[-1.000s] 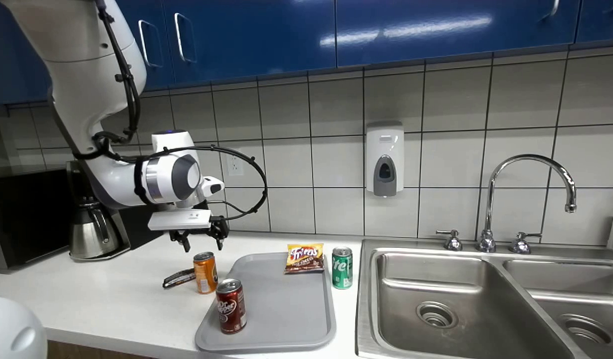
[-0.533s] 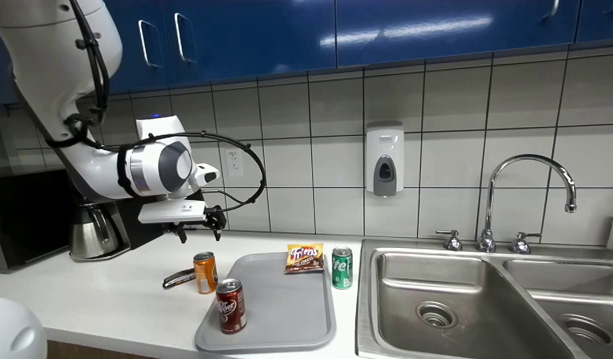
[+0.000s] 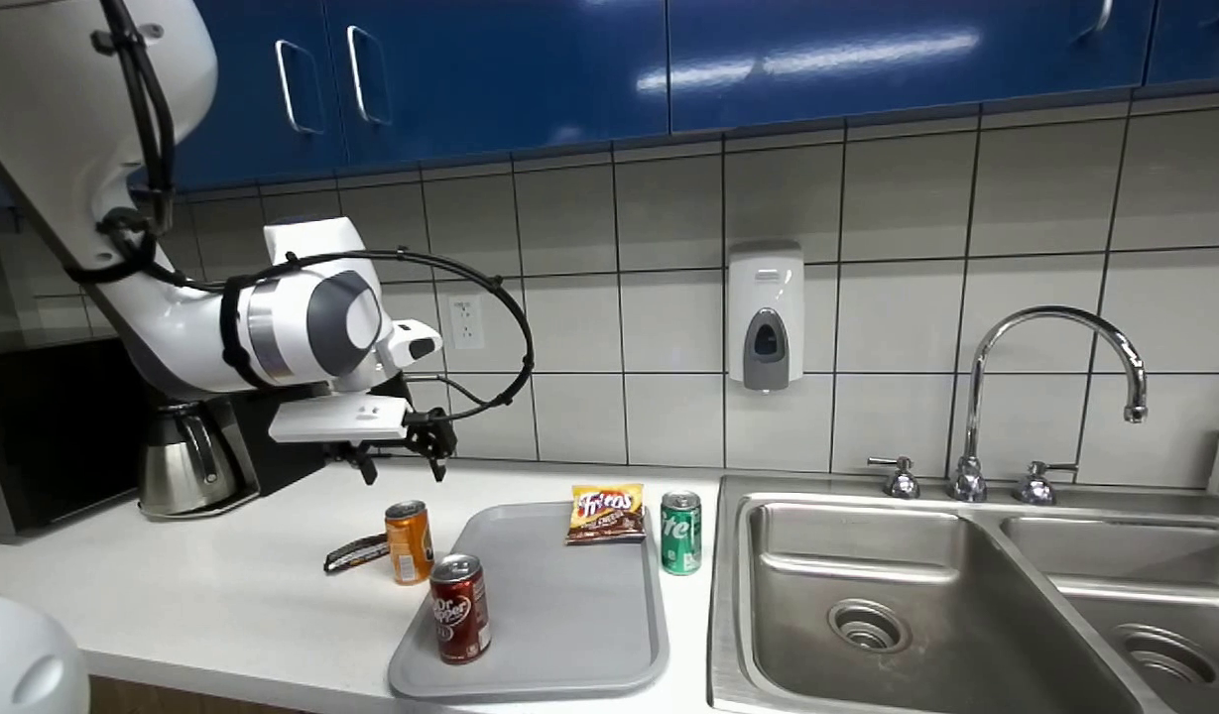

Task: Remove the cans from the tray and then put them on the counter

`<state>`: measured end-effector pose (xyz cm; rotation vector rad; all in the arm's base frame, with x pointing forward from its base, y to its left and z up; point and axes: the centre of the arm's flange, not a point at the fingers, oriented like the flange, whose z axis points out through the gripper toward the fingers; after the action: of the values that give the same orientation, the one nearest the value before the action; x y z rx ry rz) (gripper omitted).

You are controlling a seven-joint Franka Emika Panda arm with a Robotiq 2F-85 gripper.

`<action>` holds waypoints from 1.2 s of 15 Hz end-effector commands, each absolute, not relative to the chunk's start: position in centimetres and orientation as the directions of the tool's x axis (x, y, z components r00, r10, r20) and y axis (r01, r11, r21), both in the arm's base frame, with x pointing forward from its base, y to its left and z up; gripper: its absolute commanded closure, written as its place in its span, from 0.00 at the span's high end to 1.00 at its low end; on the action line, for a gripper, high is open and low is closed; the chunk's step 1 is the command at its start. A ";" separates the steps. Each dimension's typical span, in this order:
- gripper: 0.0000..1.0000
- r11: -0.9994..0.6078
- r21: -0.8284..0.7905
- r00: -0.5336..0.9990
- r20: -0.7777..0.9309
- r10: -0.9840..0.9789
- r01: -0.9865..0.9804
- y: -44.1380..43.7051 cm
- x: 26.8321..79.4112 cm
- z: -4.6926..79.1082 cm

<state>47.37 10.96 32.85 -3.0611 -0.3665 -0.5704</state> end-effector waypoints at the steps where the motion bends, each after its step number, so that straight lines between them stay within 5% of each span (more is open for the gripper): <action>1: 1.00 -0.986 0.041 0.933 0.320 0.166 0.161 6.0 46.3 33.8; 18: 1.00 -0.995 0.049 0.992 0.092 0.088 0.084 -0.8 43.7 31.3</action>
<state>45.04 0.06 30.76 -3.1755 -0.0985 -0.1931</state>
